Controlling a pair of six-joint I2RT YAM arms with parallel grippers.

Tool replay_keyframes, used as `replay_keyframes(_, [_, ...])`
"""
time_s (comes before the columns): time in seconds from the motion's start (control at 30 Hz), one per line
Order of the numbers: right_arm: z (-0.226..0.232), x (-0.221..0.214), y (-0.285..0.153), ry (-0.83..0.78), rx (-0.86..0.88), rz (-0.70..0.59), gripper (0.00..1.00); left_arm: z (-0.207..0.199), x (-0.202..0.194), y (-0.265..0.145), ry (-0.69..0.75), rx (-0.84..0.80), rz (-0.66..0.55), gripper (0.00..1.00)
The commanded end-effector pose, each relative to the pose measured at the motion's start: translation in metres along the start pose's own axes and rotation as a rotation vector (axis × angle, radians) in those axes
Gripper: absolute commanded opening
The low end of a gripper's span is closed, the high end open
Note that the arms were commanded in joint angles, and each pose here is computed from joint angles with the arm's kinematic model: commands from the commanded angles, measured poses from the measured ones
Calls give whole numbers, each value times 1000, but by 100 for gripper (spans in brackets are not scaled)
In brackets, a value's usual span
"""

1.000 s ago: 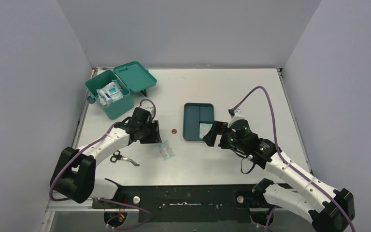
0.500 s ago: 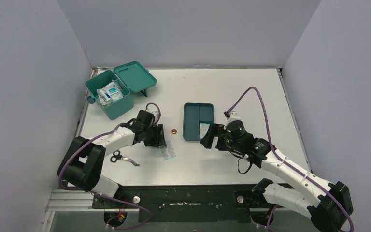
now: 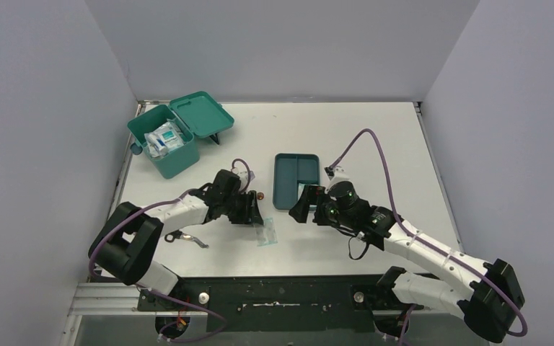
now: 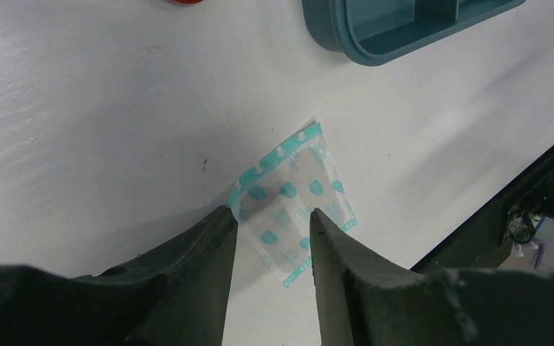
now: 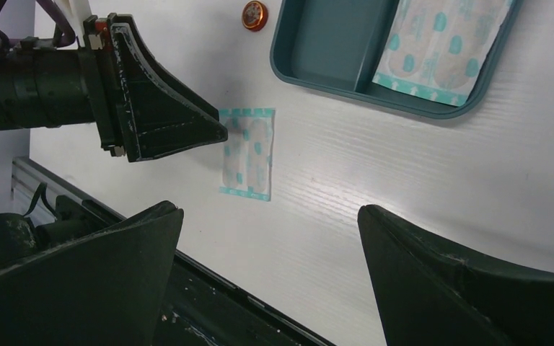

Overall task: Organize the medicine kit
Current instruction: Move the medical item to the center of the board.

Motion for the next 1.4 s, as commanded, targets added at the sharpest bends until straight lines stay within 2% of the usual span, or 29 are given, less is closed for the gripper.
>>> replay_keyframes(0.0, [13,8,6,18,31,-67,98,-25,17,-13,29,-77,-33,40])
replay_keyframes(0.37, [18,7,-2,-26,40,-71,100,-16,25,-37,-2,-30,-120,49])
replay_keyframes(0.7, [14,0,8,17,5,-52,100,-9,25,-47,-20,-71,-141,50])
replay_keyframes(0.8, [18,0,12,16,31,-45,100,-11,29,-48,-30,-84,-142,48])
replay_keyframes(0.9, [22,0,18,9,52,-39,100,-15,40,-49,-13,-86,-199,44])
replay_keyframes(1.0, [25,3,25,5,50,-34,98,-21,50,-46,2,-100,-196,37])
replay_keyframes(1.1, [30,10,30,7,63,-47,92,-26,53,-41,14,-131,-170,29])
replay_keyframes(1.3, [27,4,43,40,51,-57,63,-24,45,-37,0,-154,-146,16])
replay_keyframes(1.37, [24,-2,50,39,40,-35,57,-26,42,-36,-8,-176,-134,12])
Point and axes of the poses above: each gripper's point midway between its finger pads, its own y axis out along the fingers, its own z axis along the line the jaws close on, x = y × z, the point moved 6 cm from there along -y, back along the fingers, and after that the axes turned 12 degrees about -y, right-handed, at the moved point
